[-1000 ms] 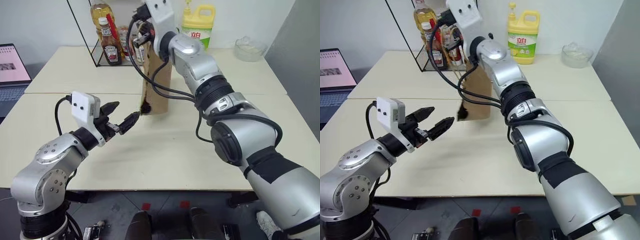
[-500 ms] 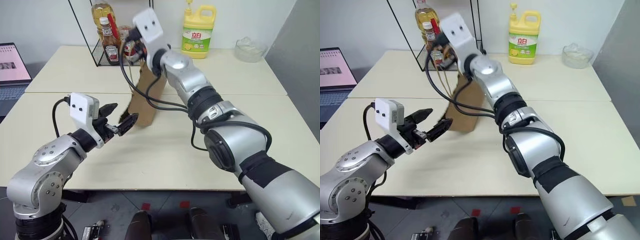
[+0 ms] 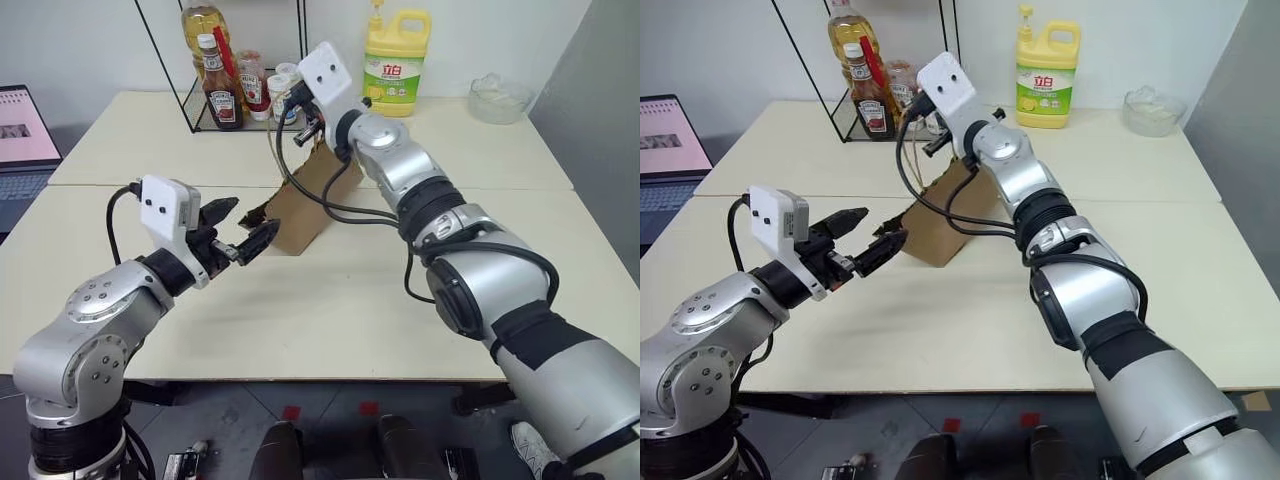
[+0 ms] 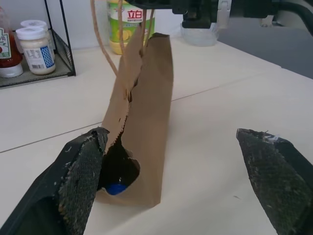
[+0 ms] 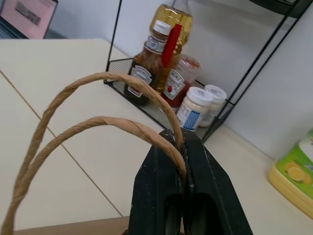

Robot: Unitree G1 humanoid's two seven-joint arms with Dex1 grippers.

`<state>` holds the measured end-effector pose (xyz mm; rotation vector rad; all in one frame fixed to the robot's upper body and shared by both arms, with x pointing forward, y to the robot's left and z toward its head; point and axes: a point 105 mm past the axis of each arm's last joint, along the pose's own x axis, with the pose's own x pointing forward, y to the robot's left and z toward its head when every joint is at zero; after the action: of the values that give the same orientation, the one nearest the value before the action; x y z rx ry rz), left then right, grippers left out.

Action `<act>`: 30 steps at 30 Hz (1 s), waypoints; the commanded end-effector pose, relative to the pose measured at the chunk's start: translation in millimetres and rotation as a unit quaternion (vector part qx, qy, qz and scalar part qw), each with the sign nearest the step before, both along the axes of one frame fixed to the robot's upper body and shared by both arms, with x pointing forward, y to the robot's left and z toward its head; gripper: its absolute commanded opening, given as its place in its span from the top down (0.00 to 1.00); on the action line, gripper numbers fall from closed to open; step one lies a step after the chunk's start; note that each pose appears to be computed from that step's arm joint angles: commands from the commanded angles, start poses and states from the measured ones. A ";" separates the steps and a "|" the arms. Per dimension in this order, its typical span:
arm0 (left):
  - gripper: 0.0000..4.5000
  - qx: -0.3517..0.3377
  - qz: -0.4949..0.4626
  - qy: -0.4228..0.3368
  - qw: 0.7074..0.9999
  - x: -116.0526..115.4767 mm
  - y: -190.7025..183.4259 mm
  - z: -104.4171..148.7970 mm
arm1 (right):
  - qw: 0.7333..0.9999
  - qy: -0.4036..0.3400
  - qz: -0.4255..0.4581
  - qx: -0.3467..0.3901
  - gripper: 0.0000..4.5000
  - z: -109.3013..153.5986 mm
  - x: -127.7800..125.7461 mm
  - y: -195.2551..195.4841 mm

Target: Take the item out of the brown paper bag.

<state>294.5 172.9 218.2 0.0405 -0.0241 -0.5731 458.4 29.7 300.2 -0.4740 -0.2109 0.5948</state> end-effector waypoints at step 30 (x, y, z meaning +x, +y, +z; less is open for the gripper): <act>0.00 0.010 -0.014 -0.032 0.999 8.8 -2.7 10.5 | 0.963 -0.021 0.148 -0.226 0.99 -3.8 -43.5 -21.4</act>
<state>305.4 173.5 218.3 0.0577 -0.0329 -0.5866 426.1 1.6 281.5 -0.8910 -0.1352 0.8972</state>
